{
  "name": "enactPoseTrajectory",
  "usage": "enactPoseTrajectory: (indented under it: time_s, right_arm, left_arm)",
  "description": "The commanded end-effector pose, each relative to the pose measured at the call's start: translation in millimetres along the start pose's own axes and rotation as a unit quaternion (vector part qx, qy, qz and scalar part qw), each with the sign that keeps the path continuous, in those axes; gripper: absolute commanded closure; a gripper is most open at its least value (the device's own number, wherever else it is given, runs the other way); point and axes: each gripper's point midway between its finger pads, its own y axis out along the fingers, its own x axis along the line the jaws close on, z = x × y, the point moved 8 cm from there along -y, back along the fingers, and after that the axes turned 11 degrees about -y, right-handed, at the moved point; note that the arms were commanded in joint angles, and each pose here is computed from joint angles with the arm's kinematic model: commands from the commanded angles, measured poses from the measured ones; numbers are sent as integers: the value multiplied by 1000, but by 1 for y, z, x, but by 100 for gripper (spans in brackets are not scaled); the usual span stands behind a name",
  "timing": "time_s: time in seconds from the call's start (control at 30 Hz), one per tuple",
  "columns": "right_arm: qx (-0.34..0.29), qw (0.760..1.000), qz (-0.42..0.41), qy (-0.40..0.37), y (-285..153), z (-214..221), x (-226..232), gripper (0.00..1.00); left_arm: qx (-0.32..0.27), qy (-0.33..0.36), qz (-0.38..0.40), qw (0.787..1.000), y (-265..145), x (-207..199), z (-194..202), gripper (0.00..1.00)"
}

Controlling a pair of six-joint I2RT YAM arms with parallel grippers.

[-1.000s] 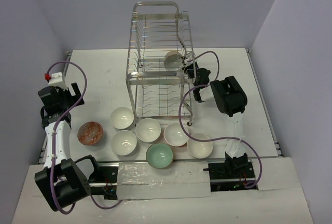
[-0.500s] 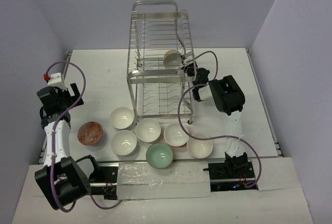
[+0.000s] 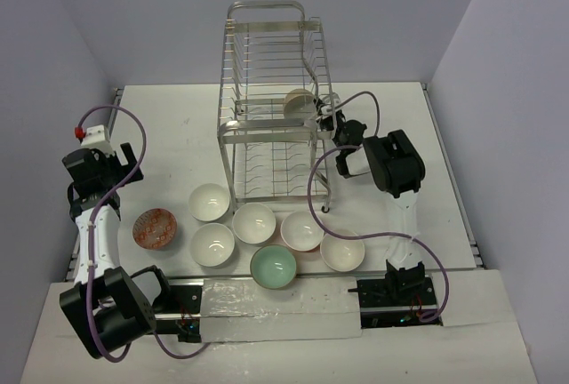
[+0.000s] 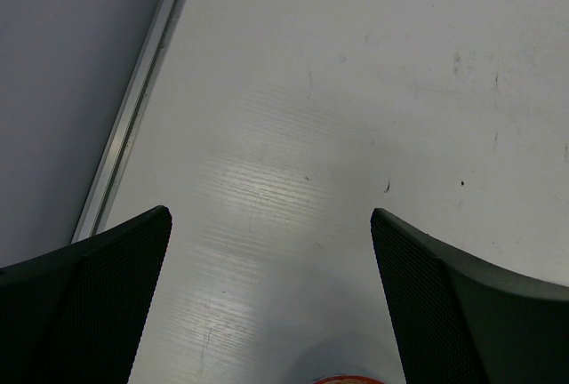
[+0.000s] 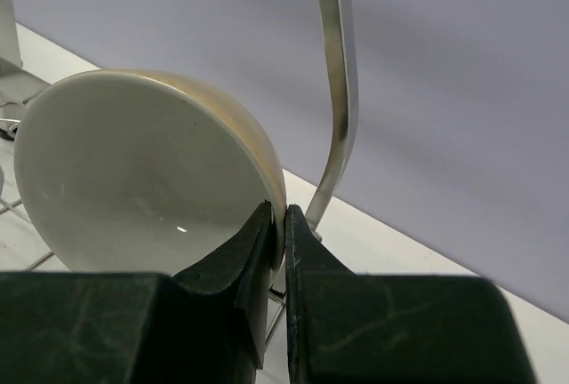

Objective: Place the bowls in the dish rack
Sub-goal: Insert the bowl into the dish rack.

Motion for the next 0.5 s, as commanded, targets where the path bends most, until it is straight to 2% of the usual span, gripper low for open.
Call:
enactPoseTrajectory:
  time_s: [0.0, 0.4, 0.47]
  right_arm:
    - [-133, 988, 58, -52, -9, -45, -29, 100]
    - [-130, 989, 39, -55, -15, -43, -23, 100]
    - [-128, 989, 38, -55, -15, -43, -22, 95]
  left_arm:
    - [-13, 6, 15, 1000, -1, -1, -5, 1]
    - [-12, 6, 21, 1000, -1, -1, -5, 1]
    - [-12, 6, 20, 1000, -1, -1, -5, 1]
